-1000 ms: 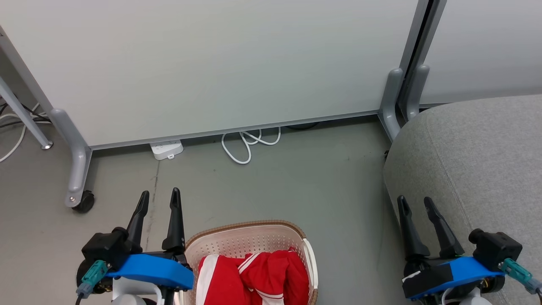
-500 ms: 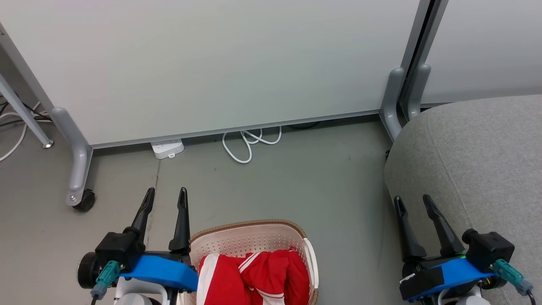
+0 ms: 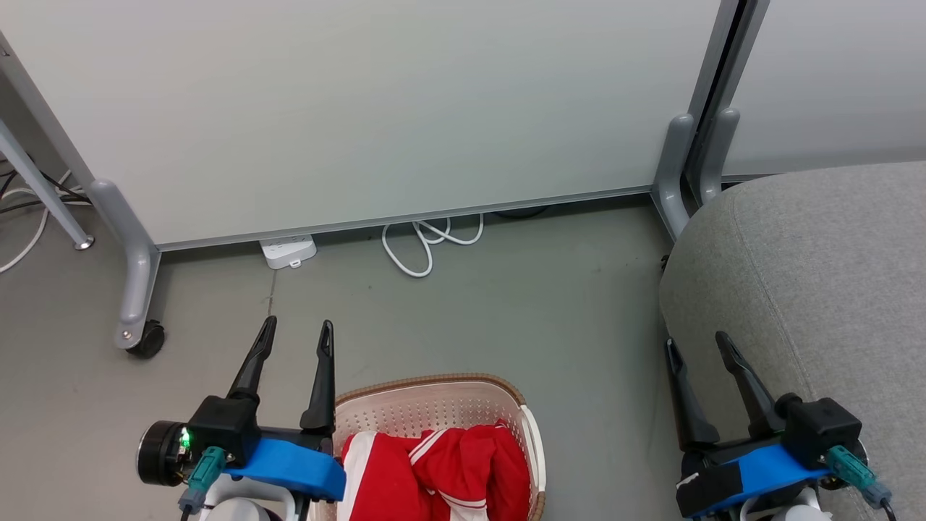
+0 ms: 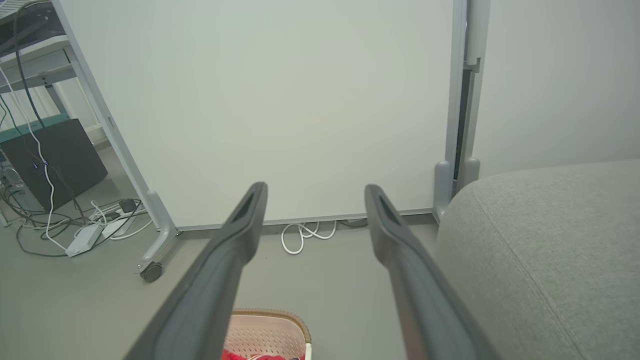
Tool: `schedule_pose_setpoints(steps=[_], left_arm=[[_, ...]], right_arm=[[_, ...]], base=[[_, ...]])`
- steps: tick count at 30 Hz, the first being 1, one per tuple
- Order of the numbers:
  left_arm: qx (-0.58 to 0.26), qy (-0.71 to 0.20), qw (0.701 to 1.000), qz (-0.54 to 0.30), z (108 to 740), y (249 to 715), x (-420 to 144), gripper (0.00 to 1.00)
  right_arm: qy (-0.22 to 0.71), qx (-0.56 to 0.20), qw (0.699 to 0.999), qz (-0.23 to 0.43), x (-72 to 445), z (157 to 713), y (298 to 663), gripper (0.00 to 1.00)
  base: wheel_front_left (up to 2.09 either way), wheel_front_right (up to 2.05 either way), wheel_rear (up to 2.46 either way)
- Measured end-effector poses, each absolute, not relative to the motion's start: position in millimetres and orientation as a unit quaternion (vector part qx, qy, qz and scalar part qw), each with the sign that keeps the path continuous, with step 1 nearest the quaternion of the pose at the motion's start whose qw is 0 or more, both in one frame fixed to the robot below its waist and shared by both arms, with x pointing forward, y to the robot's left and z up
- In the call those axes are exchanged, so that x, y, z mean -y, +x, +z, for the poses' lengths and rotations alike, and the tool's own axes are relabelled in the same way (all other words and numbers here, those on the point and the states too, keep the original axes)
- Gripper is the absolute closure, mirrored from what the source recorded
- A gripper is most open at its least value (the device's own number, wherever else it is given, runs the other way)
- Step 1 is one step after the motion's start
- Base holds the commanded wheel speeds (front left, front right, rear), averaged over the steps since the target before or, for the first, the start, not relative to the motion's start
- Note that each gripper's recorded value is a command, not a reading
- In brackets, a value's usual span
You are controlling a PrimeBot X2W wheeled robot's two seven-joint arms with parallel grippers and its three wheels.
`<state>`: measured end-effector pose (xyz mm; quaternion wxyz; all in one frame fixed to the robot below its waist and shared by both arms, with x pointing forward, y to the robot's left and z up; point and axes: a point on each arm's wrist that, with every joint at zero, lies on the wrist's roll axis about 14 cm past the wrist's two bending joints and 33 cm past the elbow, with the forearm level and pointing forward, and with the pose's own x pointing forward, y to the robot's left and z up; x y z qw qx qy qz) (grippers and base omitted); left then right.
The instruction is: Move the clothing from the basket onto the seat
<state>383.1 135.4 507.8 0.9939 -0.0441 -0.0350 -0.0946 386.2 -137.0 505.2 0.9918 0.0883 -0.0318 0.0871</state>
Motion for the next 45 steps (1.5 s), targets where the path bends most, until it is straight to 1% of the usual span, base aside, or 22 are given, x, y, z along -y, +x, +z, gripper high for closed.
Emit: schedule_pose_setpoints(steps=[5,23,27,34,45], left_arm=[[0.038,-0.029,0.994,-0.099,508,383,-134,0.00],[0.029,-0.030,0.994,-0.101,502,382,-132,0.00],[0.023,-0.029,0.992,-0.118,498,386,-121,0.00],[0.005,-0.020,0.987,-0.160,487,403,-95,0.00],[-0.068,0.003,0.965,-0.255,431,435,-49,0.00]], right_arm=[[0.072,0.034,0.993,0.092,135,505,386,0.00],[0.072,0.029,0.993,0.093,135,502,387,0.00],[0.073,0.028,0.993,0.091,136,501,390,0.00],[0.072,0.031,0.995,0.066,153,500,403,0.00],[0.067,0.023,0.997,0.038,173,489,431,0.00]], base=[[0.00,0.00,0.00],[0.00,0.00,0.00],[0.00,0.00,0.00],[0.00,0.00,0.00],[0.00,0.00,0.00]])
